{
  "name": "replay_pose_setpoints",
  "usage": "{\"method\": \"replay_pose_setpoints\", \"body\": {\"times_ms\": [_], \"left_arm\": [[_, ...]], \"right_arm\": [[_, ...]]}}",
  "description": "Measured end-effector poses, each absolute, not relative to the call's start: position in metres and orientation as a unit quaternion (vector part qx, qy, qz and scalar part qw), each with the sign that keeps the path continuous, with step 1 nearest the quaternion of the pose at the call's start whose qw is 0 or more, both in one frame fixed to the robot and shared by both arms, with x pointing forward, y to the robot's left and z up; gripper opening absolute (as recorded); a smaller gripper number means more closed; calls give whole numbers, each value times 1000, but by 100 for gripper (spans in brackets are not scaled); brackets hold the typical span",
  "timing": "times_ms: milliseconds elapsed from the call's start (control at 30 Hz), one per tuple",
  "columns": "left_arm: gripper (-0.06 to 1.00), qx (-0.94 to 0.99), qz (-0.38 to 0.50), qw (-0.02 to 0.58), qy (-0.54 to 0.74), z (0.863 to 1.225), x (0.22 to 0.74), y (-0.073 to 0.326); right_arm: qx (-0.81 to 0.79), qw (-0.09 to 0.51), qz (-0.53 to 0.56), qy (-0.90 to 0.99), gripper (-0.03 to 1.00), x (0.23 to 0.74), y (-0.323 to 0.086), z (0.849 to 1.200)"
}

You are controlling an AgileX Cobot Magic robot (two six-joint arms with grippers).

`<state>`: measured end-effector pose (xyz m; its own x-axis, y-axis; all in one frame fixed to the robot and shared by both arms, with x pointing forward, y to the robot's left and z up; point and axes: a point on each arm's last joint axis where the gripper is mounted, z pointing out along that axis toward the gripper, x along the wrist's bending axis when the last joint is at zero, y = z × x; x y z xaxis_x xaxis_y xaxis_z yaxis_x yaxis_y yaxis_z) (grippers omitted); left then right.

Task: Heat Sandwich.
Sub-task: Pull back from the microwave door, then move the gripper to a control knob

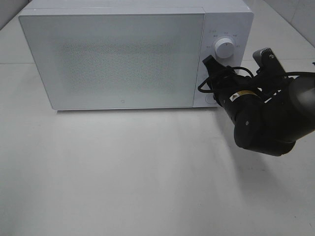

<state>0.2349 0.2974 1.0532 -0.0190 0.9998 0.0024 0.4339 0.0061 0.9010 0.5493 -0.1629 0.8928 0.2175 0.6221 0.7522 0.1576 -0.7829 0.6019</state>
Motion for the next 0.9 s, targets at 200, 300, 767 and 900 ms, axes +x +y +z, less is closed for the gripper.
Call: {"method": "replay_pose_setpoints", "body": {"times_ms": [200,300,767,900], "left_arm": [[99,593,380,372,604,1053,235,297],[99,593,380,372,604,1053,235,297],[99,593,380,372,604,1053,235,297],[99,593,380,372,604,1053,235,297]], "right_arm": [[769,165,583,202,43,549,-163,892],[776,144,589,173,43,549,-163,892],[795,34,605,24,43,549,-164,891],[795,9,606,-13,43,549,-165,891]]}}
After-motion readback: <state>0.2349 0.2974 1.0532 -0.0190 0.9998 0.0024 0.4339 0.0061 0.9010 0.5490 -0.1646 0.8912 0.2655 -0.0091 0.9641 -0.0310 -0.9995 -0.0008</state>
